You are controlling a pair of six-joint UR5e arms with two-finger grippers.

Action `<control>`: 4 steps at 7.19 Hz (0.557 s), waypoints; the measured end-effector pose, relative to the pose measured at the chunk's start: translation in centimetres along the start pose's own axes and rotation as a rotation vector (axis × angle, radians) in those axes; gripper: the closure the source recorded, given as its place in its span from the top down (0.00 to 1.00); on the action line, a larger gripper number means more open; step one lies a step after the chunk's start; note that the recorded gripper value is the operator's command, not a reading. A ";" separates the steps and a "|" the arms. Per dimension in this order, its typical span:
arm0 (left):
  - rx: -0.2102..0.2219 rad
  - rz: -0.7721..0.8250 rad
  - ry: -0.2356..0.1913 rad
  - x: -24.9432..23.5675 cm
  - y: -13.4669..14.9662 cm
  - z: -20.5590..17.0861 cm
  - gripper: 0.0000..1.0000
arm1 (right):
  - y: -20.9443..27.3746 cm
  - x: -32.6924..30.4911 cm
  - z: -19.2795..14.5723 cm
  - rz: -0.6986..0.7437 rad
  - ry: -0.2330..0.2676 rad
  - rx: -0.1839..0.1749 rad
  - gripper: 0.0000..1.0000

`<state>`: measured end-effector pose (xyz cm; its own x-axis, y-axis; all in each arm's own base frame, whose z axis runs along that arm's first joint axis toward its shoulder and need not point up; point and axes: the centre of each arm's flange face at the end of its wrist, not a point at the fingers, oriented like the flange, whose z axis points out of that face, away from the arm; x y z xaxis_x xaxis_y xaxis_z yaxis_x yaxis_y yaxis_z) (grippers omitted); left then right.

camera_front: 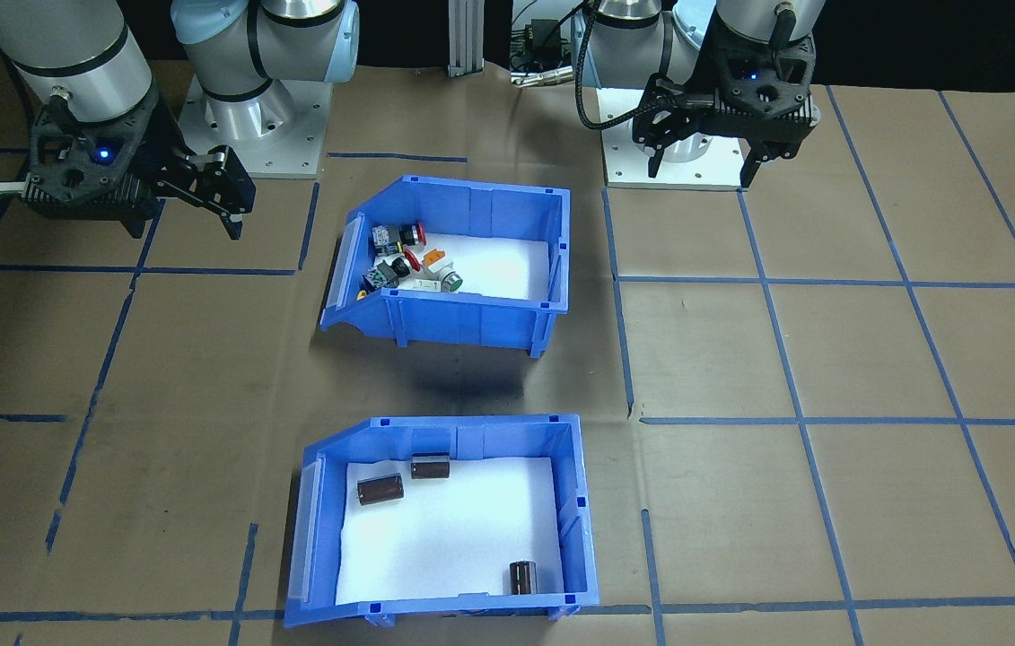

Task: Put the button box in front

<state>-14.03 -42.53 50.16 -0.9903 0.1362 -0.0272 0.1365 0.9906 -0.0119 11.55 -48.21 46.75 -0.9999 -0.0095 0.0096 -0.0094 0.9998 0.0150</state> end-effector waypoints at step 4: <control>-0.004 0.000 0.001 0.0 0.0 0.2 0.99 | 0.0 0.0 0.0 0.000 -0.001 -0.001 1.00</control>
<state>-14.04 -42.57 49.92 -0.9903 0.1364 -0.0265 0.1367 0.9906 -0.0081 11.56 -48.23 46.71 -0.9999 -0.0092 0.0086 -0.0091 0.9998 0.0158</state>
